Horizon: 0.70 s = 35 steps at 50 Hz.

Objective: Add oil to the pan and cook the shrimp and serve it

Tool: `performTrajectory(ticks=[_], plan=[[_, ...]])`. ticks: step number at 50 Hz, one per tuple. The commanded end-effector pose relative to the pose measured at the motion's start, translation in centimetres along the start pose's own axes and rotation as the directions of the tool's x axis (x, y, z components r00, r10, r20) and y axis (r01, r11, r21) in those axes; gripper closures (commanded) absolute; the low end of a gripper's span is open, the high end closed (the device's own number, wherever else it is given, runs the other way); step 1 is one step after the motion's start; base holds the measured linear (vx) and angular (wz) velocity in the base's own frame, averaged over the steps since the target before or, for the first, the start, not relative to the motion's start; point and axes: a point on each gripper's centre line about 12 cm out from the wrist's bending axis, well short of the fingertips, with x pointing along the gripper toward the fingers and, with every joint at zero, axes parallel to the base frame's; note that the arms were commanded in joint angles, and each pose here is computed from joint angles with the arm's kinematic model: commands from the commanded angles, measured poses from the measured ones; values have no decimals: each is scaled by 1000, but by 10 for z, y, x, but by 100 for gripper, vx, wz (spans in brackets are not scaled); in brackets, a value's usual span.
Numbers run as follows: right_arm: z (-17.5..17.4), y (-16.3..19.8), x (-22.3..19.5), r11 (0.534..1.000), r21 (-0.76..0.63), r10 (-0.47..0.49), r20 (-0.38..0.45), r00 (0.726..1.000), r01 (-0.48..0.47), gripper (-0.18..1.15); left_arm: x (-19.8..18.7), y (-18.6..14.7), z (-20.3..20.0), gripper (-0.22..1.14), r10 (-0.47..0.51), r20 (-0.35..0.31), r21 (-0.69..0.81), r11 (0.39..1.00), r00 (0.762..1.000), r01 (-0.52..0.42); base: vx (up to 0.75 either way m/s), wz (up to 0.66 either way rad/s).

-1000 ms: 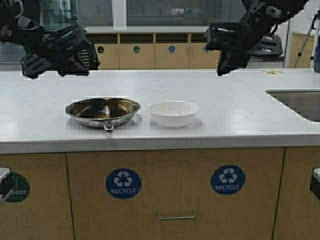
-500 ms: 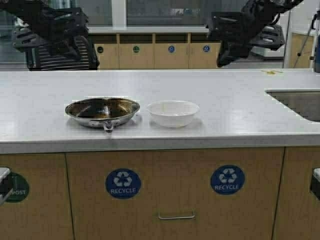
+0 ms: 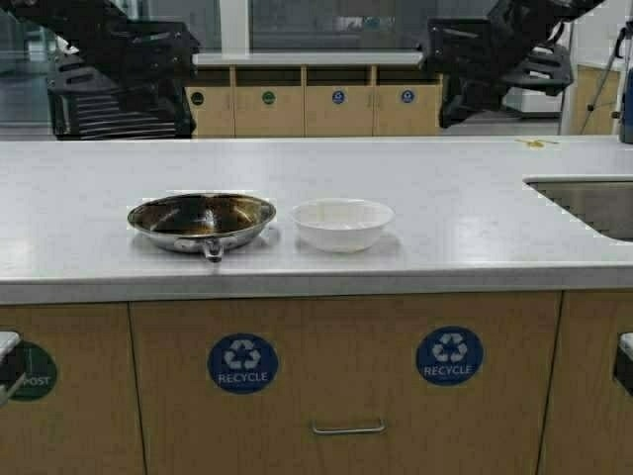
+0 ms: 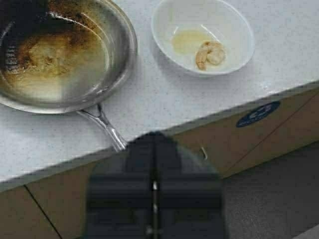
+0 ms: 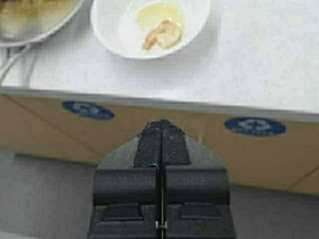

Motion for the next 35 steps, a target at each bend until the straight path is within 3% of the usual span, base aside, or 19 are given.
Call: performTrajectory(ticks=[1,35], plan=[[13,4,-5,1000,-6,10,43,999,-10,90,1,-1,6,86,-4,18,1,1000,1000,4,0,0],[11,3,-5,1000,-9,9,37,999,-9,90,10,1,3,86,4,-5,-18,1000,1000,-4,0,0]])
